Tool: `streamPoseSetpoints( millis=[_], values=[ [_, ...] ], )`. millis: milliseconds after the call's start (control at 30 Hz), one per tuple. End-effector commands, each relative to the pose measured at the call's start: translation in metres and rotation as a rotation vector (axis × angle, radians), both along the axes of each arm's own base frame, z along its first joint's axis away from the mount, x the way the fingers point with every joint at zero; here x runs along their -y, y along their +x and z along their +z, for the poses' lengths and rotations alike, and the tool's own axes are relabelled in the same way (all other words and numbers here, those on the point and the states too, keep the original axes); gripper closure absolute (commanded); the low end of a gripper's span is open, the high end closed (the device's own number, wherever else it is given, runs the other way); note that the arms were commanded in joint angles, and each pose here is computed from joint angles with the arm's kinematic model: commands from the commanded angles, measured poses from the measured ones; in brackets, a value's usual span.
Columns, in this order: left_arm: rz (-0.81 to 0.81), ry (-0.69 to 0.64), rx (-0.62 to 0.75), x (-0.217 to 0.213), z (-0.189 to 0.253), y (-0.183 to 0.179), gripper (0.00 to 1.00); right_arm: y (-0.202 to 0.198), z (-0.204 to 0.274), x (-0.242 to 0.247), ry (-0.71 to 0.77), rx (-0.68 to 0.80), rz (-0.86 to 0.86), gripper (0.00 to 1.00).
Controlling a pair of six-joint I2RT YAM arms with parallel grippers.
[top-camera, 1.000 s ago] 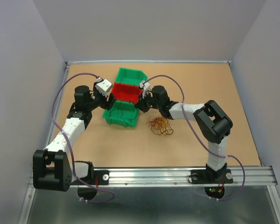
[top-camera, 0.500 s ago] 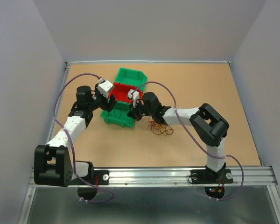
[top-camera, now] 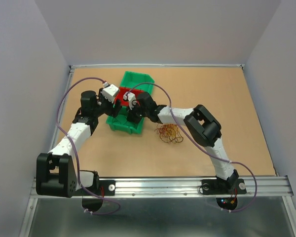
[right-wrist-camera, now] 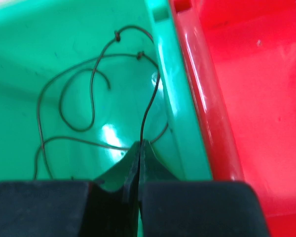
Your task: Untangle the cables
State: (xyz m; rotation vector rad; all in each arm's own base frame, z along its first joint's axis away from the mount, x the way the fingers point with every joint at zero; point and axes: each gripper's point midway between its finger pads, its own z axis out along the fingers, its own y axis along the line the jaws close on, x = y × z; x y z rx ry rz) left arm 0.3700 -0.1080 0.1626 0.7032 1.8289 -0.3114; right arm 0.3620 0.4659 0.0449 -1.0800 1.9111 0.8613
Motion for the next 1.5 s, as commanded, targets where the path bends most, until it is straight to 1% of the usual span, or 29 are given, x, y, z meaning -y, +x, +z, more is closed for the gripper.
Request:
streamPoseSetpoints(
  millis=[0,67,167,233,367,467,500,600,633,667,733,767,833,1000,1033,1100,1233,1400,1467],
  values=[
    [0.039,-0.016,0.101,-0.005,0.032,0.010,0.27,-0.025,-0.032,0.009,-0.179,-0.121,0.063,1.00],
    [0.055,-0.014,0.100,-0.007,0.031,0.012,0.27,-0.029,-0.049,0.023,-0.282,-0.116,0.047,0.99],
    [0.070,-0.015,0.097,-0.009,0.031,0.014,0.27,-0.031,-0.051,0.040,-0.332,-0.088,0.020,1.00],
    [0.074,-0.014,0.095,-0.009,0.030,0.015,0.27,-0.031,-0.044,0.044,-0.331,-0.074,0.014,0.99],
    [0.077,-0.010,0.095,-0.010,0.029,0.015,0.27,-0.034,-0.009,0.038,-0.234,-0.028,0.017,0.97],
    [0.081,-0.008,0.101,-0.011,0.030,0.016,0.27,-0.030,0.018,0.025,-0.097,0.041,0.012,0.97],
    [0.083,-0.006,0.103,-0.012,0.031,0.016,0.27,-0.031,0.033,0.024,-0.055,0.064,0.008,0.97],
    [0.092,-0.008,0.106,-0.013,0.031,0.016,0.27,-0.039,0.057,0.019,0.034,0.106,0.022,0.96],
    [0.091,-0.007,0.110,-0.013,0.032,0.016,0.27,-0.041,0.062,0.017,0.056,0.110,0.027,0.93],
    [0.092,-0.008,0.111,-0.013,0.032,0.016,0.27,-0.044,0.065,0.017,0.066,0.112,0.036,0.77],
    [0.091,-0.011,0.113,-0.012,0.033,0.015,0.27,-0.048,0.072,0.014,0.086,0.125,0.048,0.70],
    [0.091,-0.011,0.113,-0.012,0.033,0.015,0.27,-0.049,0.073,0.013,0.084,0.138,0.045,0.61],
    [0.088,-0.012,0.113,-0.012,0.032,0.015,0.27,-0.048,0.080,0.015,0.088,0.151,0.031,0.53],
    [0.054,-0.016,0.129,-0.008,0.036,0.010,0.27,-0.044,0.108,0.028,0.148,0.214,-0.055,0.52],
    [0.031,-0.016,0.134,-0.005,0.037,0.007,0.27,-0.041,0.114,0.034,0.160,0.224,-0.095,0.52],
    [0.014,-0.015,0.149,-0.003,0.041,0.003,0.27,-0.045,0.126,0.044,0.181,0.238,-0.124,0.50],
    [-0.049,-0.022,0.156,0.006,0.041,-0.005,0.27,-0.049,0.133,0.061,0.182,0.246,-0.176,0.38],
    [-0.079,-0.021,0.145,0.010,0.037,-0.007,0.27,-0.051,0.128,0.065,0.169,0.240,-0.180,0.38],
    [-0.092,-0.018,0.138,0.011,0.035,-0.008,0.27,-0.046,0.125,0.068,0.155,0.243,-0.210,0.38]
  ],
)
